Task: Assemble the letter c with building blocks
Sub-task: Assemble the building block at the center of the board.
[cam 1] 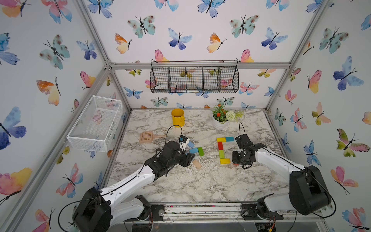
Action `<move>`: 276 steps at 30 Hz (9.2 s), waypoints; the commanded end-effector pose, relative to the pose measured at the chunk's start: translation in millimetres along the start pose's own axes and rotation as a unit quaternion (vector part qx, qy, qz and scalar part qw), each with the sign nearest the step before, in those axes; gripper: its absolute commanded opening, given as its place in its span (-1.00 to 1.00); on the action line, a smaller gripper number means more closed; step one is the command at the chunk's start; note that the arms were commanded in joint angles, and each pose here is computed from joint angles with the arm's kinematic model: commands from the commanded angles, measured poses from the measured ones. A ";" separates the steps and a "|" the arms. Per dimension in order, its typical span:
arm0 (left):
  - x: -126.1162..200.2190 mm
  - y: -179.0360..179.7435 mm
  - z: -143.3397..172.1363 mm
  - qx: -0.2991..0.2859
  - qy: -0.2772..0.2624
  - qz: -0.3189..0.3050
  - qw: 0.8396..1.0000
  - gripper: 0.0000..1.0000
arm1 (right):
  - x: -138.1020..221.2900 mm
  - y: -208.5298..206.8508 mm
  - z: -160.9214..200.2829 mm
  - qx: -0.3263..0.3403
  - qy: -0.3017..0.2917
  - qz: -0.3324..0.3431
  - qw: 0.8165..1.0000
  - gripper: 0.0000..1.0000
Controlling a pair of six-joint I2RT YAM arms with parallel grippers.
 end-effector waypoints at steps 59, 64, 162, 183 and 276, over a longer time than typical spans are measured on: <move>5.3 -26.6 2.4 -0.042 0.002 0.078 0.996 0.24 | 7.6 -20.8 -12.1 -0.066 -0.021 -0.049 0.996 -0.40; 5.9 -26.0 2.4 -0.042 0.001 0.077 0.996 0.23 | 2.9 -34.7 -3.9 -0.082 -0.017 -0.038 0.996 -0.70; -2.7 -23.9 4.5 -0.038 0.017 0.070 0.997 0.21 | -7.9 -13.4 -74.7 -0.042 -0.015 -0.093 0.995 -0.32; -4.9 -24.2 5.4 -0.038 0.022 0.071 0.996 0.21 | -44.7 -14.1 -64.5 -0.044 0.022 -0.094 0.994 -0.88; -10.4 -28.8 8.0 -0.044 0.036 0.078 0.995 0.20 | -32.9 -42.3 -33.9 0.002 0.048 -0.075 0.996 -0.91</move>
Point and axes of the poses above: each gripper's point midway between its finger pads, its own x axis back along the fingers, its own y axis along the line the jaws close on, z = x × y, the point moved 1 cm from there along x, back along the fingers, and after that the axes turned 3 degrees about x, right-handed, at the moved point
